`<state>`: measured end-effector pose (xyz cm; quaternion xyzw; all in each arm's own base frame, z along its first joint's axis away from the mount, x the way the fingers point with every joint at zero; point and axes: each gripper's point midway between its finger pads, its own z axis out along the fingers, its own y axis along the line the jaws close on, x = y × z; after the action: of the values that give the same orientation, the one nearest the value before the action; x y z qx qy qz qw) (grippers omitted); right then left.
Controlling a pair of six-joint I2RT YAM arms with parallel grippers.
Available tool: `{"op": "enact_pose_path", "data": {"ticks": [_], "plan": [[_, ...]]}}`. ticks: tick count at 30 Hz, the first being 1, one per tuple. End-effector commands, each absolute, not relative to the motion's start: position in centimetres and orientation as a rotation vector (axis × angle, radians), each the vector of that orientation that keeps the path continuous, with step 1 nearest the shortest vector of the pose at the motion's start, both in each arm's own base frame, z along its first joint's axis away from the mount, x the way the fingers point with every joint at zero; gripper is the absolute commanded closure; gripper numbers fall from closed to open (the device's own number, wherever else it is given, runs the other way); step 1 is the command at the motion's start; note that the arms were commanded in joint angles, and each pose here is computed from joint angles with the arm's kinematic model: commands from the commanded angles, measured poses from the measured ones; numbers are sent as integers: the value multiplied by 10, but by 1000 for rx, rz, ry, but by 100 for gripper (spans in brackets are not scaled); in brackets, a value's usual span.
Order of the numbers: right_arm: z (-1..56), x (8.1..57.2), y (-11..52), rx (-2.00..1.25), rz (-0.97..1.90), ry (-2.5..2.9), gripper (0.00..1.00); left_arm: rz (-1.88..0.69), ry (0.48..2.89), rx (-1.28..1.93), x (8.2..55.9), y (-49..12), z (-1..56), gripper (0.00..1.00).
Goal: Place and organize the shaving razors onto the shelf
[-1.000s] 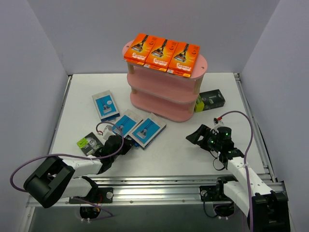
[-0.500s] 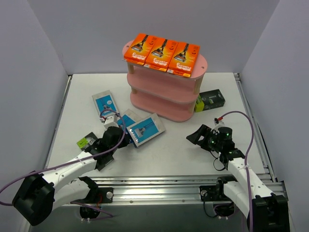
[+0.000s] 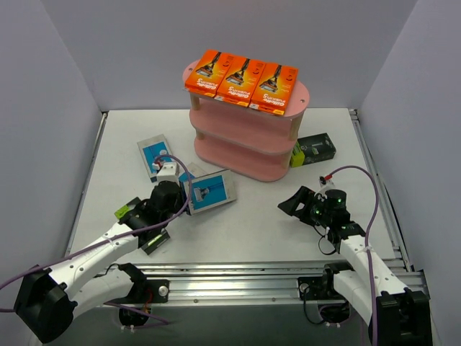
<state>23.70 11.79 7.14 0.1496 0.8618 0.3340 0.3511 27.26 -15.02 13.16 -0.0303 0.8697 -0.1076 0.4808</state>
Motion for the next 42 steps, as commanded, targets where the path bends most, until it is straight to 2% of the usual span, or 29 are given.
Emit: {"op": "enact_pose_path", "data": {"ticks": [1,24,42], "plan": [[78,242,116,372,855,2215,26,-194,2045,-26,281,-146,164,98],[75,243,116,381,854,2219,26,-35,1922,148,298,-150,237,98],[75,242,116,378,857,2210,26,-181,1822,126,299,-165,291,98]]}}
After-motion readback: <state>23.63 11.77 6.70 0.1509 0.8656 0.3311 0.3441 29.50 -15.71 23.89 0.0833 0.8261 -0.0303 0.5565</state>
